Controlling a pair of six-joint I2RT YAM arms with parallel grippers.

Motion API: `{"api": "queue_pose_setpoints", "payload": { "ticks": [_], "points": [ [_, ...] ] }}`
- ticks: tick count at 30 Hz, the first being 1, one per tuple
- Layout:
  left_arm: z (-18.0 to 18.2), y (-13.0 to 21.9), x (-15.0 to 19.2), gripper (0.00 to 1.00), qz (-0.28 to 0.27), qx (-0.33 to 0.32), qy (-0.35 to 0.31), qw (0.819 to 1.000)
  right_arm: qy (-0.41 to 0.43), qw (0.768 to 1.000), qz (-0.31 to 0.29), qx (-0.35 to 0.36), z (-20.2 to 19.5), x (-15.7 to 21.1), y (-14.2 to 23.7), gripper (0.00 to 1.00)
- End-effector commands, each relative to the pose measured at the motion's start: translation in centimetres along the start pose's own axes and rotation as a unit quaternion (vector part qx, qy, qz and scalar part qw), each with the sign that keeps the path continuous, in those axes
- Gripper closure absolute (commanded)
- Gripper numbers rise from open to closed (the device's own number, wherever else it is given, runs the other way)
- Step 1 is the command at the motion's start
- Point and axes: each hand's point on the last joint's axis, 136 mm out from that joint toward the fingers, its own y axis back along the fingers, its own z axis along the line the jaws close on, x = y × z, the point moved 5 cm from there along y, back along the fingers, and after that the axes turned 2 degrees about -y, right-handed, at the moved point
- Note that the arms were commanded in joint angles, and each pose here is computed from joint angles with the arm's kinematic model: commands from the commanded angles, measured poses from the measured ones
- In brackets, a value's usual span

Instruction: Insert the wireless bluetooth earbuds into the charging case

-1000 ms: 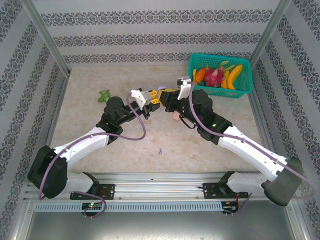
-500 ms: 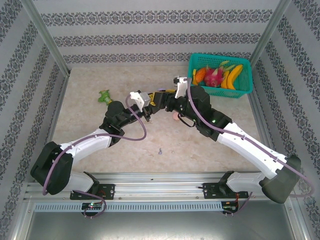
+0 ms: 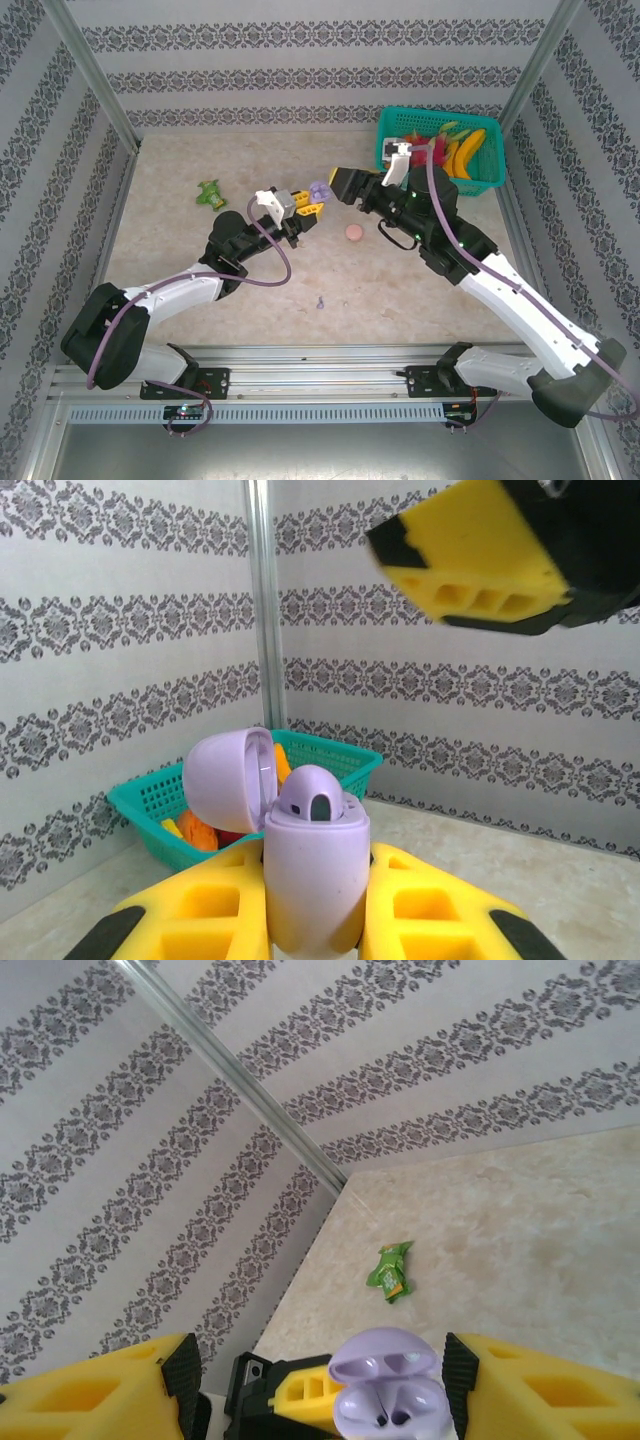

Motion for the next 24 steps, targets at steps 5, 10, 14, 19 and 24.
{"api": "queue_pose_setpoints", "payload": {
  "ticks": [5,10,14,19,24],
  "points": [
    [0.7,1.6,-2.3,1.00,-0.042,-0.038,-0.022,0.998,-0.069,0.975,0.106,0.183,-7.8,7.4,1.9,0.35],
    [2.1,3.2,-2.5,1.00,-0.038,-0.077,-0.021,0.996,-0.095,0.939,0.186,0.273,-12.0,15.3,2.0,0.38],
    [2.7,4.5,-2.6,1.00,-0.035,-0.100,-0.018,0.994,-0.093,0.911,0.238,0.325,-13.9,20.6,1.1,0.39],
    [2.9,6.0,-2.8,1.00,-0.033,-0.120,-0.020,0.992,-0.054,0.884,0.296,0.358,-14.3,25.5,-0.9,0.42],
    [2.7,6.9,-3.1,1.00,-0.032,-0.126,-0.022,0.991,-0.031,0.868,0.342,0.360,-13.7,28.9,-2.1,0.43]
  ]
}}
